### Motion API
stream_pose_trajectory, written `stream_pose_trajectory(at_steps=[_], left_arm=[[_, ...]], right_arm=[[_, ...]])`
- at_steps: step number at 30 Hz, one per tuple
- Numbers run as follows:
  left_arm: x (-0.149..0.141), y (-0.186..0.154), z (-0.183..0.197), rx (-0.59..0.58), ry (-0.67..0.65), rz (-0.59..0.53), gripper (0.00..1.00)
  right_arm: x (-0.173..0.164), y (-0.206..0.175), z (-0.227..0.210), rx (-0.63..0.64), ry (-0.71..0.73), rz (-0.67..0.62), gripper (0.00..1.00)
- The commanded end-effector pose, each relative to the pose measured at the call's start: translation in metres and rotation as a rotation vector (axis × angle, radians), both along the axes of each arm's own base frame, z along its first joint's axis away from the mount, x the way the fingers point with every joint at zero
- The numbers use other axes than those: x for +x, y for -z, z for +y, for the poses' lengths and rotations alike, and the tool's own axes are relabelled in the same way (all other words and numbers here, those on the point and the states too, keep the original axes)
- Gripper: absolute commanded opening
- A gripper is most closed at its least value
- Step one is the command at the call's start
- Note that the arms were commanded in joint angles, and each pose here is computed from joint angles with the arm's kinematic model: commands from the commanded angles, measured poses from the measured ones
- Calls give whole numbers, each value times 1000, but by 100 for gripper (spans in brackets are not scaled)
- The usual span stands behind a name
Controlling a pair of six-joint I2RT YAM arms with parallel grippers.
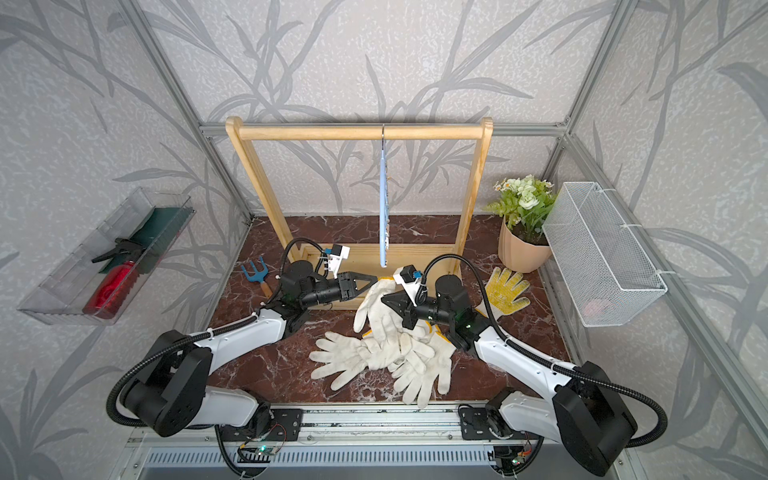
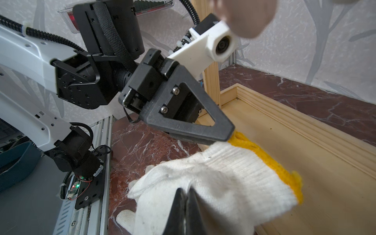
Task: Clip the gloves onto a hanger to dry
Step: Pick up the glove from the center of the board.
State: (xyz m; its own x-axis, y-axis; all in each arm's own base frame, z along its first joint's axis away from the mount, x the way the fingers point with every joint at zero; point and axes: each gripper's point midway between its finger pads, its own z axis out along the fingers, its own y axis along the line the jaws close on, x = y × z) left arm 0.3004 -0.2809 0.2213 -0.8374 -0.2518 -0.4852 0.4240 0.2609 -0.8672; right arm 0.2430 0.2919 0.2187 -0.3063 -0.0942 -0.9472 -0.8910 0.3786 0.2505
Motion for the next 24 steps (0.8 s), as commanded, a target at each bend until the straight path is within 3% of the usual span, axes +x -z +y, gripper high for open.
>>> stream_pose_trajectory(at_steps=[1,4,8,19,21,24], left_arm=[[-4,-3,1,29,11,-43,27],[-6,2,1,61,18,-55,35],[-9,10,2,111,27,-66,35],[-5,8,6,150,-6,-105,0],[-5,5,7,156,-10,-132,0],[-10,-6,6,160,17,-215,0]], right_arm=[[-2,-12,-2,24,8,-43,0],[-3,-12,-2,19,2,-43,0],[-4,-15,-2,24,-5,-49,0],[-9,-6,-1,5,-28,-9,0],[-11,1,-2,-11,-31,19,0],[-14,13,-5,-42,-33,79,10]])
